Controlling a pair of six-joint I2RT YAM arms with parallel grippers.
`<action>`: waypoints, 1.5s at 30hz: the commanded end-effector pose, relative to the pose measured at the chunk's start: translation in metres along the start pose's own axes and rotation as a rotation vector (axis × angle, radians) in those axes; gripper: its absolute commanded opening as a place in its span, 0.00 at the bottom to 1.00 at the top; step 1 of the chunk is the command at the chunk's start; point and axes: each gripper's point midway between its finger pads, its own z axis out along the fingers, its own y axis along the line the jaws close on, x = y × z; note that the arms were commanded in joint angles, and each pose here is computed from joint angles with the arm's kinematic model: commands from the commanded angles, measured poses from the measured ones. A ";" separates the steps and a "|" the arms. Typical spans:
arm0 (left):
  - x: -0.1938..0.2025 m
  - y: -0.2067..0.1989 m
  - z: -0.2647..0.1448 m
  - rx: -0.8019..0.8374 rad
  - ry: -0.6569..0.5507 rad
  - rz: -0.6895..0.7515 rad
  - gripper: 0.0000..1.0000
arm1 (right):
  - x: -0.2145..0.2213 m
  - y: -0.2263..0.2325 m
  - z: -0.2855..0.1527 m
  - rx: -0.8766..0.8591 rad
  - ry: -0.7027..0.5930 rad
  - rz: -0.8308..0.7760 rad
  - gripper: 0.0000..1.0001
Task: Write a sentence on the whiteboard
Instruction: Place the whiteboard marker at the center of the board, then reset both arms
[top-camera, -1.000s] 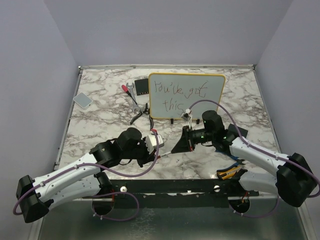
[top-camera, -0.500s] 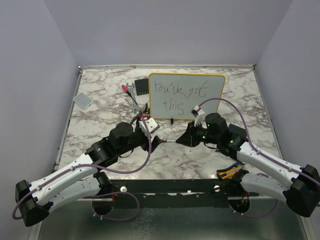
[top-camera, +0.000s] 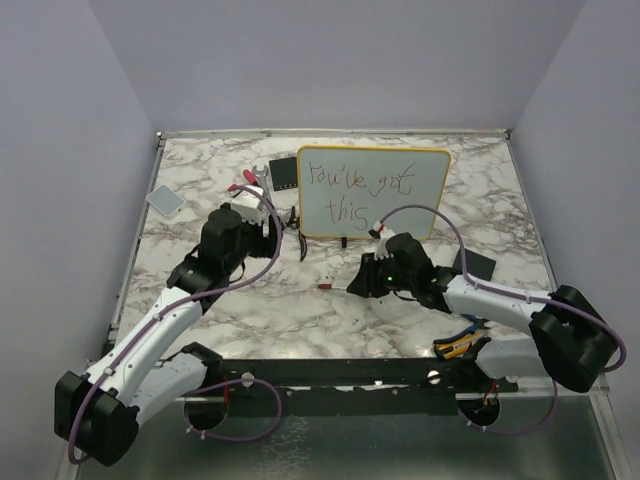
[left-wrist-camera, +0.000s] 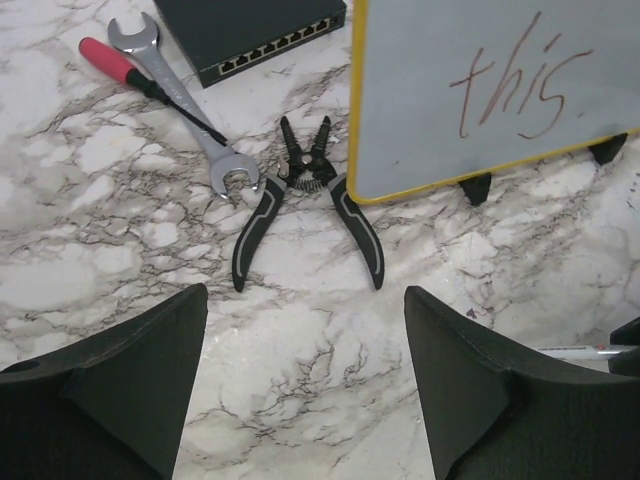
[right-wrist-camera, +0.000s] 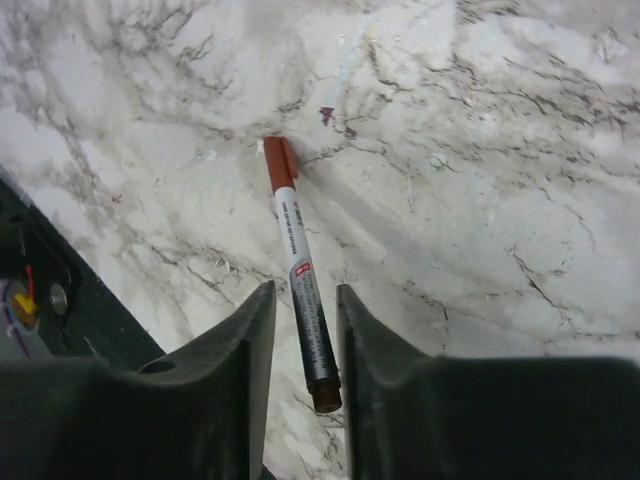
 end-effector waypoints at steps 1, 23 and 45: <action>-0.019 0.023 -0.001 -0.081 -0.043 -0.110 0.80 | -0.013 -0.019 0.009 0.120 -0.044 0.005 0.42; -0.028 0.132 -0.038 -0.520 -0.129 -0.234 0.99 | -0.116 -0.124 -0.139 0.597 -0.518 0.079 1.00; -0.068 0.154 -0.099 -0.700 -0.365 -0.263 0.99 | -0.168 -0.124 -0.267 0.885 -1.040 -0.095 1.00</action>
